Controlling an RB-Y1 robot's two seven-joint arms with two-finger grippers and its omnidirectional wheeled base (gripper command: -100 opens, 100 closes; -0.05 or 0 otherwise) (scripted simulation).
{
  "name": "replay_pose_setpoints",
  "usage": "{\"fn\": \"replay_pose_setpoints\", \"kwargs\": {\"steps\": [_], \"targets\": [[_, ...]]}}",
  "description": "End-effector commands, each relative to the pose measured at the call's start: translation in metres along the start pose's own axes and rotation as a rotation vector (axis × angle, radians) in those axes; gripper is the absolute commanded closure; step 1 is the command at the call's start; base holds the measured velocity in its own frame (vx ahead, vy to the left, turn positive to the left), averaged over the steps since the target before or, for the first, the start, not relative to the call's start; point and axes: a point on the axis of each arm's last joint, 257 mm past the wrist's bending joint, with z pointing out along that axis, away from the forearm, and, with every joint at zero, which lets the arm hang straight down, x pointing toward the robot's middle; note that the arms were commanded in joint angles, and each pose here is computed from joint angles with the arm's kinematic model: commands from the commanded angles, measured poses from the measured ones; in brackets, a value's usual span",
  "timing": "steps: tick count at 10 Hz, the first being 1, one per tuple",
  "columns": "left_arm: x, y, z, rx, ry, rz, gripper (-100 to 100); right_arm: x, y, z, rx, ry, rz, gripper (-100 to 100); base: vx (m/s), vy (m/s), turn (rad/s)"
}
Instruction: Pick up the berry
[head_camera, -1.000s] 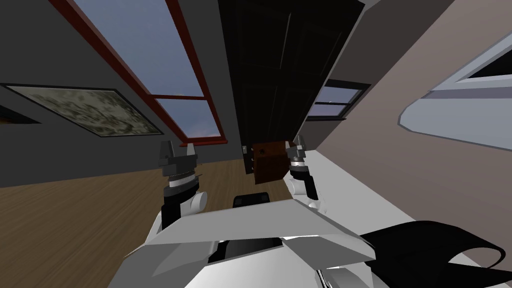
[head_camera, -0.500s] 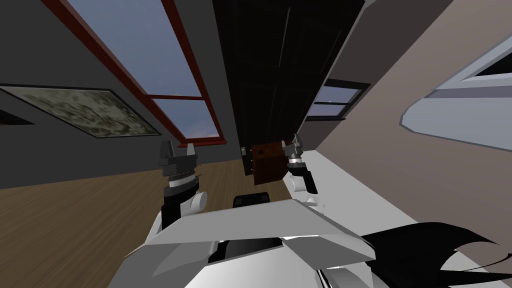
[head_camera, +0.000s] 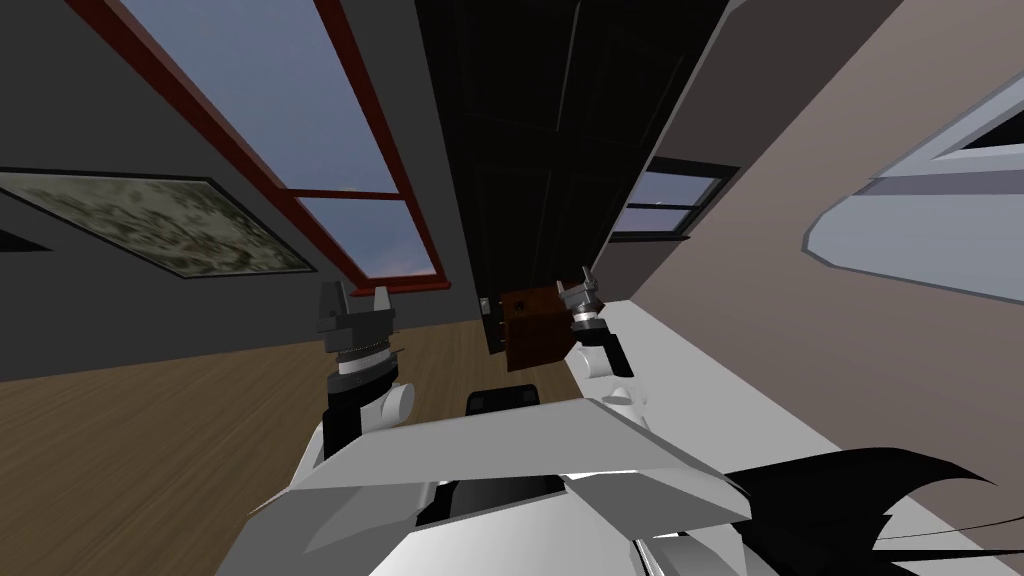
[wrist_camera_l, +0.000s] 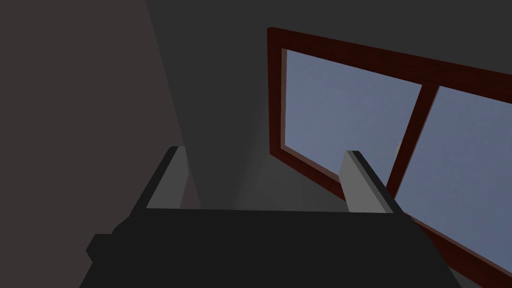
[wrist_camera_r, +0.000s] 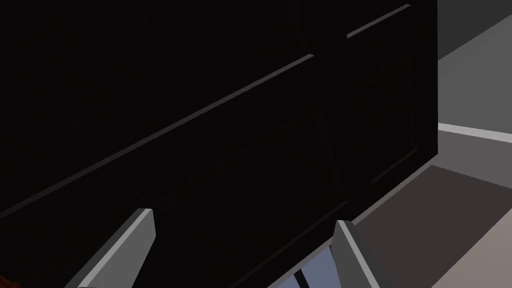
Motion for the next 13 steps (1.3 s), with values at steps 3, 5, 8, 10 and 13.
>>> {"fn": "replay_pose_setpoints", "kwargs": {"steps": [3,5,8,10,13], "targets": [[0.000,0.000,0.000,0.000,0.000,0.000,0,-0.002,-0.014,0.007,0.063,-0.009,0.121,-100,0.024,-0.021,-0.011],[0.000,0.000,0.000,0.000,0.000,0.000,0,-0.002,-0.023,0.011,0.104,-0.017,0.196,-100,0.030,-0.018,-0.019],[0.000,0.000,0.000,0.000,0.000,0.000,0,-0.002,-0.041,0.018,0.182,-0.033,0.317,-100,0.032,-0.013,-0.025],[0.000,0.000,0.000,0.000,0.000,0.000,0,-0.003,-0.044,0.017,0.192,-0.042,0.354,-100,0.022,-0.004,-0.006],[0.000,0.000,0.000,0.000,0.000,0.000,0,-0.003,-0.064,0.021,0.277,-0.071,0.478,-100,0.026,-0.003,-0.031]]}}
